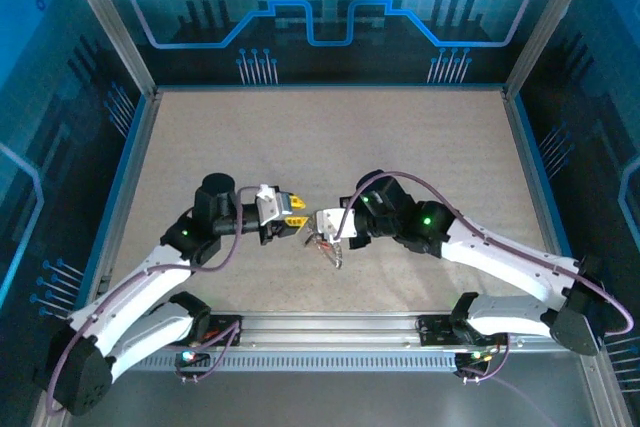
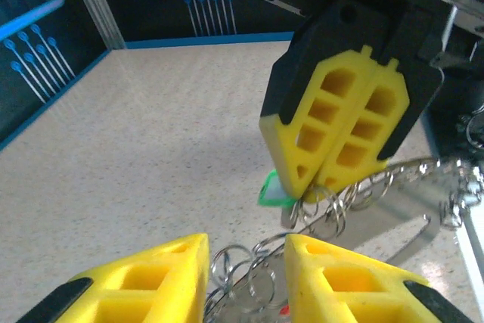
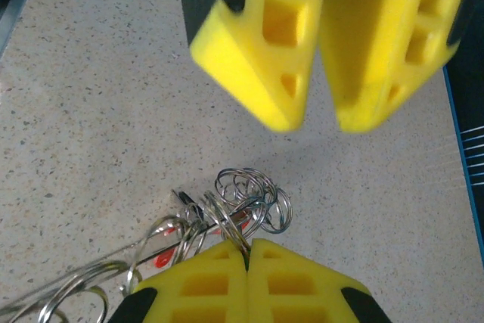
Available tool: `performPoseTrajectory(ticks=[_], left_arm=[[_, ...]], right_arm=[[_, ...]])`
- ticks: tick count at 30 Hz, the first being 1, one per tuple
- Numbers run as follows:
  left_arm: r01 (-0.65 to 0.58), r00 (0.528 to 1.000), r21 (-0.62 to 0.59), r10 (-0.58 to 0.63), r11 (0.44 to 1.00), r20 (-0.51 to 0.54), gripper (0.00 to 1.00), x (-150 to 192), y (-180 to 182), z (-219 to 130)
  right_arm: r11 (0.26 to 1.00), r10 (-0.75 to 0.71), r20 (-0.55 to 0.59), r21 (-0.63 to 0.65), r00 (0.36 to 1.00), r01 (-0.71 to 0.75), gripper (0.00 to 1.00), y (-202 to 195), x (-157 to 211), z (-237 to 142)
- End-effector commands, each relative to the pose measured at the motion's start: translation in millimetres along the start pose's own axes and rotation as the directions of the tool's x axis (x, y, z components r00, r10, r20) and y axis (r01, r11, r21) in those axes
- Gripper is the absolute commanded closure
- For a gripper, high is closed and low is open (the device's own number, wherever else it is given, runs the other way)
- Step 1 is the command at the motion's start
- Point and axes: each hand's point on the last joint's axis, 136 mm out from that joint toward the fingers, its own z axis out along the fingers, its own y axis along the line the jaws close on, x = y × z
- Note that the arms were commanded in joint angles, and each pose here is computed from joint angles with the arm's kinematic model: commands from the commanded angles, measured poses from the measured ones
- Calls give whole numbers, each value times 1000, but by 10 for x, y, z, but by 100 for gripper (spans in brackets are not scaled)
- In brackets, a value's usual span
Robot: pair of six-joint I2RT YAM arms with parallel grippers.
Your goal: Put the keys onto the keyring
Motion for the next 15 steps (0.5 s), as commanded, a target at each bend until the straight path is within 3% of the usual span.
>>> performPoseTrajectory(ticks=[1, 15], left_arm=[[47, 996, 95, -53, 994, 65, 67, -195, -70, 36], [50, 999, 138, -52, 989, 10, 64, -47, -160, 74]], right_arm=[[999, 21, 34, 41, 999, -23, 100, -167, -186, -8], [980, 199, 42, 4, 979, -199, 100, -226, -158, 100]])
